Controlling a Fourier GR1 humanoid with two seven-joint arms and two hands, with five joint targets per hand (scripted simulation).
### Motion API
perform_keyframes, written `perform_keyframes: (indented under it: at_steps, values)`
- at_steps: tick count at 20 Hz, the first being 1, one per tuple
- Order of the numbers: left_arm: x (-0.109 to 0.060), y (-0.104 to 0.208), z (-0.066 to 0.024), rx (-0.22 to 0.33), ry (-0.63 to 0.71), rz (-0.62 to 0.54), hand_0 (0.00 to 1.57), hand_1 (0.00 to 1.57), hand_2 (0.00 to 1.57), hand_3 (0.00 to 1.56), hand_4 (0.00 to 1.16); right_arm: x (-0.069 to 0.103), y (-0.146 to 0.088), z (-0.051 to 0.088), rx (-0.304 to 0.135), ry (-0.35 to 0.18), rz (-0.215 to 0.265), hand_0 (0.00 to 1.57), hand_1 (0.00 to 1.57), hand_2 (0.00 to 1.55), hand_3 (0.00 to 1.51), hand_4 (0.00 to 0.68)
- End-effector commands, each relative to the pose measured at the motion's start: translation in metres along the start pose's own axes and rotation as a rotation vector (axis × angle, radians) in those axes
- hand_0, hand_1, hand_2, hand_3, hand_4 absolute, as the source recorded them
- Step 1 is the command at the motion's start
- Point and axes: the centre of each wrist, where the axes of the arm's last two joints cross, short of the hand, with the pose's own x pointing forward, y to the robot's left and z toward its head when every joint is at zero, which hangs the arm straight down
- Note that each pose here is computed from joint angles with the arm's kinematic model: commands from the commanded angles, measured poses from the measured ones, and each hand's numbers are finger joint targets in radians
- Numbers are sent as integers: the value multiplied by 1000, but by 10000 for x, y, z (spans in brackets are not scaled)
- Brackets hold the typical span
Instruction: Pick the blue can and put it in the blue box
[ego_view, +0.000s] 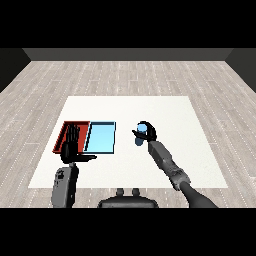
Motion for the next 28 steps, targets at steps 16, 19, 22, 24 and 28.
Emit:
perform_keyframes:
  at_steps: [16,19,22,24,28]
  values:
    - [-137,-391,11,-118,111,12,0,0,0,0,0,764,83,-198,41,-182,194,1428,1428,1447,1394,624]
    - [-205,-636,-158,-165,131,10,0,0,0,0,0,851,273,-124,51,-249,188,1440,1440,1449,1398,615]
    - [-357,-687,12,-181,161,-11,0,0,0,0,0,1091,251,-132,63,-254,214,1418,1418,1445,1407,622]
    - [-272,-790,-10,-189,176,12,0,0,0,0,0,1032,134,30,74,-261,230,1421,1421,1445,1405,616]
    - [-286,-821,-17,-188,177,14,0,0,0,0,0,1113,231,469,69,-245,222,1421,1421,1445,1405,616]
